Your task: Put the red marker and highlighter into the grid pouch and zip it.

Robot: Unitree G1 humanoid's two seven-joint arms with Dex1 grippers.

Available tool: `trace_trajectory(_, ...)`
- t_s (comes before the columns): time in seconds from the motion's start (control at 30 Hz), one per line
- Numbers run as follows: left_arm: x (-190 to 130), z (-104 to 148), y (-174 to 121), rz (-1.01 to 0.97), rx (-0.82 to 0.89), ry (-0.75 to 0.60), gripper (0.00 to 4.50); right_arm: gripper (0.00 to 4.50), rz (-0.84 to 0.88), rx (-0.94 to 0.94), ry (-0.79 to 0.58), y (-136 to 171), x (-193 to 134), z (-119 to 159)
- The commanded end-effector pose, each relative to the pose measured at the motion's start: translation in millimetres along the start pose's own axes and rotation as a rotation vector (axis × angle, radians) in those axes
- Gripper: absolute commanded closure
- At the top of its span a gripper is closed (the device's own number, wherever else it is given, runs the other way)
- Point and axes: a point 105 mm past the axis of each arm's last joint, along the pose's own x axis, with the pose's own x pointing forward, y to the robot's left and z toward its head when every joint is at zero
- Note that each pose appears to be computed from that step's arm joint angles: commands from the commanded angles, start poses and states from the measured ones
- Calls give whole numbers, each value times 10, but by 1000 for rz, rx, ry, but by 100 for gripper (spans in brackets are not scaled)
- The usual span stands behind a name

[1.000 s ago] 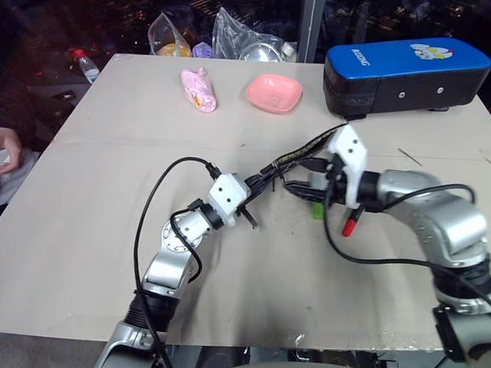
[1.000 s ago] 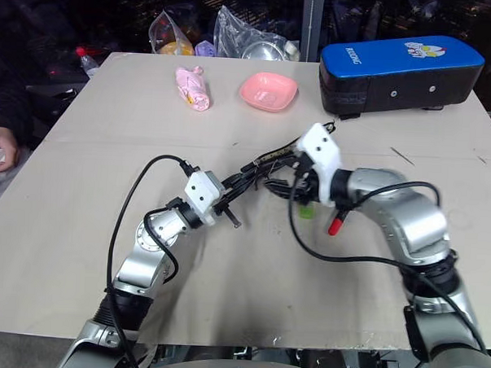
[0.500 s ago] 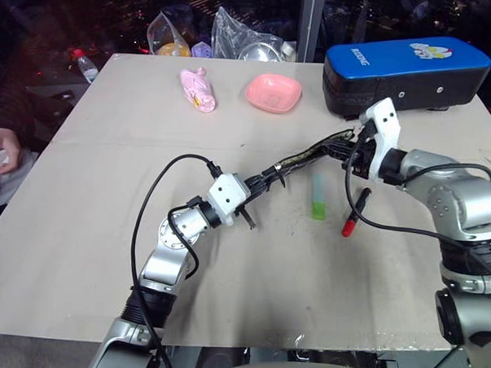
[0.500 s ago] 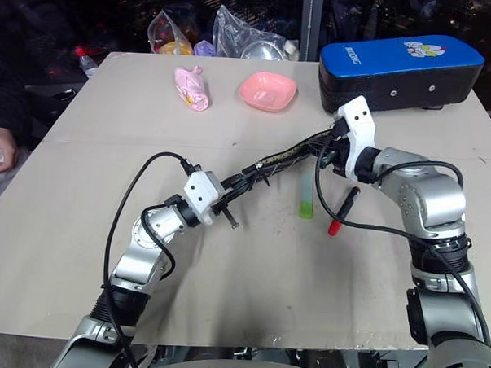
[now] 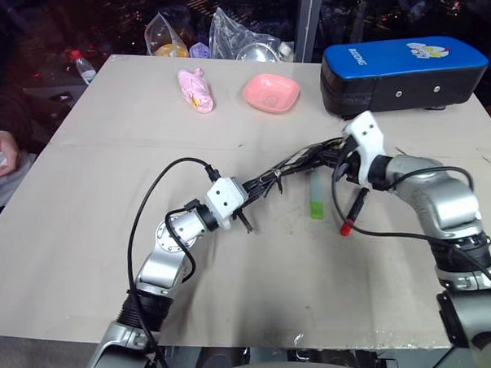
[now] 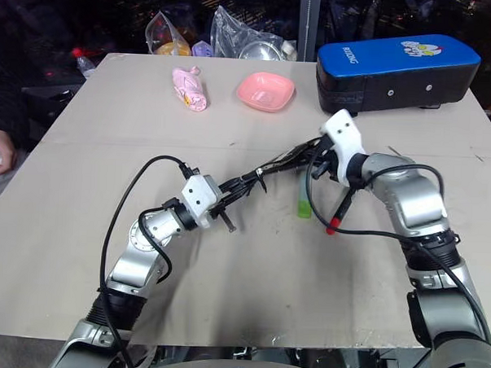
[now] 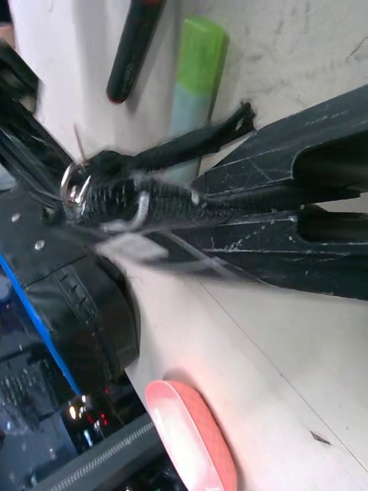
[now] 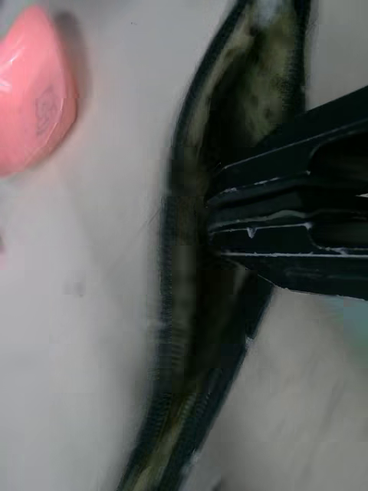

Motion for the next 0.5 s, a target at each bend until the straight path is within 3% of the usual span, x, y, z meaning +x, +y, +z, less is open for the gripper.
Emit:
trace_trajectory(0.03, 49, 176, 46, -11, 62, -61, 450, 390, 89, -419, 8, 145, 142, 51)
trace_trajectory(0.07, 54, 176, 60, -4, 63, -61, 450, 373, 105, -505, -4, 164, 147, 54)
trace_trajectory(0.3, 63, 139, 88, 27, 52, -52, 450, 14, 70, -649, -93, 102, 10, 94)
trace_trajectory(0.4, 60, 121, 115, 40, 47, -49, 450, 5, 2, -666, -136, 33, -113, 165)
trace_trajectory(0.5, 71, 118, 213, 80, 41, -51, 450, 5, -87, -530, -206, -26, -307, 284)
